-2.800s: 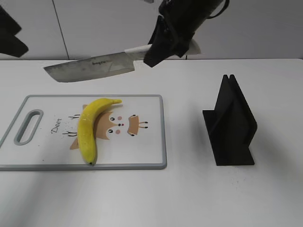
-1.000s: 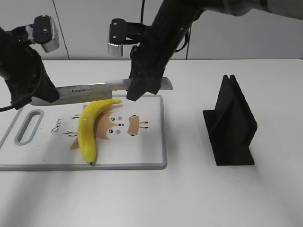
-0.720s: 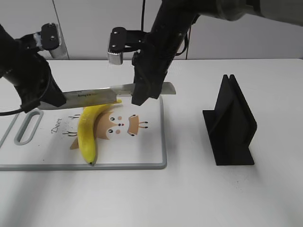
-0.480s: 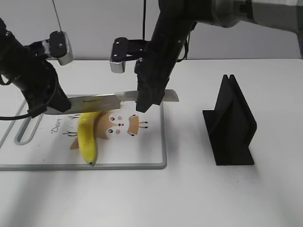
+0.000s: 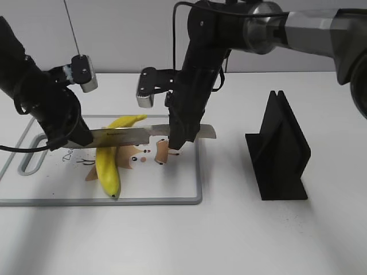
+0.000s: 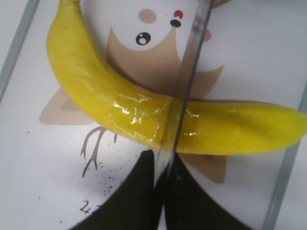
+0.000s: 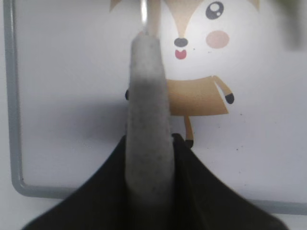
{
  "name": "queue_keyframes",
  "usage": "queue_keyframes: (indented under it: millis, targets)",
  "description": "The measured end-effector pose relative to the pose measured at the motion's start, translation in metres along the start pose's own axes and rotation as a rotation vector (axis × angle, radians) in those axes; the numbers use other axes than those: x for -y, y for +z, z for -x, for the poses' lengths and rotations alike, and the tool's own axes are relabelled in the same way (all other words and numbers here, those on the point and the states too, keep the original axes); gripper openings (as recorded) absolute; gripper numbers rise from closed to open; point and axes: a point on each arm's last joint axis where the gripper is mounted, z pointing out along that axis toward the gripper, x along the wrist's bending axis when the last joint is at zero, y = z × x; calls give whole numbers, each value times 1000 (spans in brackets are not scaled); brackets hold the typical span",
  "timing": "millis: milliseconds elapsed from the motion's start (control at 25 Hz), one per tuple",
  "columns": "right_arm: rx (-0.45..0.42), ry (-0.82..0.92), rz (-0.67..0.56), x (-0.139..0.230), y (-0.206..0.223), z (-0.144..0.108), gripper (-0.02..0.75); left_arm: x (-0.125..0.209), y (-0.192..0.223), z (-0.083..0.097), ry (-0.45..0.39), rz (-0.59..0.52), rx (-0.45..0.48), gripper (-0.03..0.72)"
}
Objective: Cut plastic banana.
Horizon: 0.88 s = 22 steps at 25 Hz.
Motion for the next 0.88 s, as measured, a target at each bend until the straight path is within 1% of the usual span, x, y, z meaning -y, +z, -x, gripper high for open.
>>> queue_keyframes:
  millis: [360, 520, 880]
  targets:
    - [-3, -1, -16, 3, 6, 2, 183, 1, 7, -1, -22, 13, 34, 27]
    - [0, 0, -15, 3, 6, 3, 183, 3, 8, -1, -36, 19, 30, 27]
    - [1, 3, -6, 3, 6, 3, 185, 4, 9, 0, -40, 24, 28, 29]
